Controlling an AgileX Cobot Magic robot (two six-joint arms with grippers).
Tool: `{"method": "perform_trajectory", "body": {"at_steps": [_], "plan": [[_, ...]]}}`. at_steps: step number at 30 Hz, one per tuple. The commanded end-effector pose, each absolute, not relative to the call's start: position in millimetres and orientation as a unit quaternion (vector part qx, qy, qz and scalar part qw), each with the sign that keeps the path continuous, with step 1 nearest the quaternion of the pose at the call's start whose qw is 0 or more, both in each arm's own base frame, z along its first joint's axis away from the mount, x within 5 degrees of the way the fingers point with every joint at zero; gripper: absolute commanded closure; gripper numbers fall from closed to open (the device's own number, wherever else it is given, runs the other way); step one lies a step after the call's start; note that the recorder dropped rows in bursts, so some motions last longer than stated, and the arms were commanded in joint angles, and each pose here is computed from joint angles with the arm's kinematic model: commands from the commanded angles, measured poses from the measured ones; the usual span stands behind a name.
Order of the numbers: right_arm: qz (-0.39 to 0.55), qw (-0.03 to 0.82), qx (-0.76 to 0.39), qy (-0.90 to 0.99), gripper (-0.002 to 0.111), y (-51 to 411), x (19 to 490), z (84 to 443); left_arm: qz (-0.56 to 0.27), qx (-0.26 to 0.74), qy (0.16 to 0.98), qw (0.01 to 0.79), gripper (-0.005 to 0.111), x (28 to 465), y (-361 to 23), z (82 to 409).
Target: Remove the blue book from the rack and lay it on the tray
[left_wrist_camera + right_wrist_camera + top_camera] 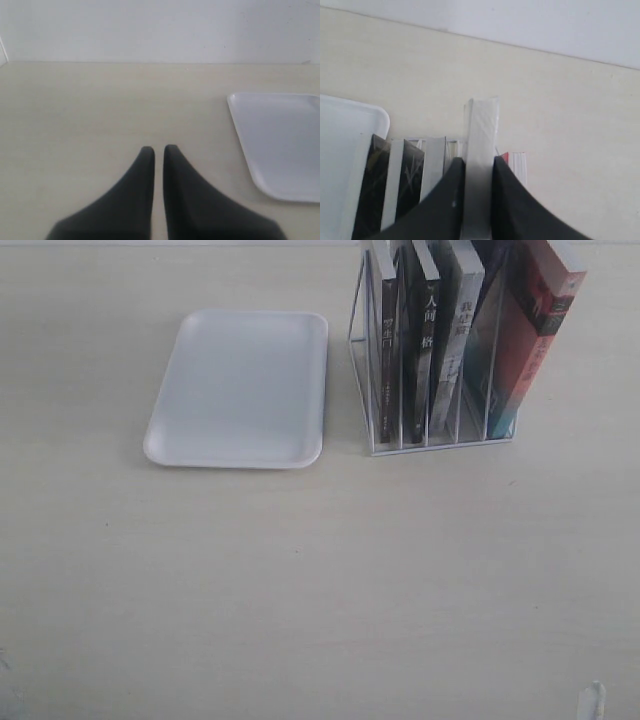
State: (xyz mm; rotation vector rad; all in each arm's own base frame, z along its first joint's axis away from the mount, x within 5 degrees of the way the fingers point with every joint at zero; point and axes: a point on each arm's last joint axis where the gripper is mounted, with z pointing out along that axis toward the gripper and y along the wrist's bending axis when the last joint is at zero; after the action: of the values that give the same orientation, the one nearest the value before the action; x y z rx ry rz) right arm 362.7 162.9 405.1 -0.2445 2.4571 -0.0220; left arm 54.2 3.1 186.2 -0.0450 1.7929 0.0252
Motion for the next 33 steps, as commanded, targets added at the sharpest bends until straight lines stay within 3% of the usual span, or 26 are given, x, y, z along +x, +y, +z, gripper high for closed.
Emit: {"method": "perform_trajectory", "body": {"at_steps": [1,25,33], "plan": [[-0.003,0.358,-0.093,0.929,0.108,156,354,425,0.01,-0.015,0.78,0.626,0.101,54,3,186],[-0.005,0.359,-0.104,0.928,0.108,156,353,426,0.01,-0.015,0.78,0.626,0.101,54,3,186],[-0.011,0.408,-0.107,0.907,0.108,140,327,464,0.01,-0.015,0.78,0.626,0.101,54,3,186]]}}
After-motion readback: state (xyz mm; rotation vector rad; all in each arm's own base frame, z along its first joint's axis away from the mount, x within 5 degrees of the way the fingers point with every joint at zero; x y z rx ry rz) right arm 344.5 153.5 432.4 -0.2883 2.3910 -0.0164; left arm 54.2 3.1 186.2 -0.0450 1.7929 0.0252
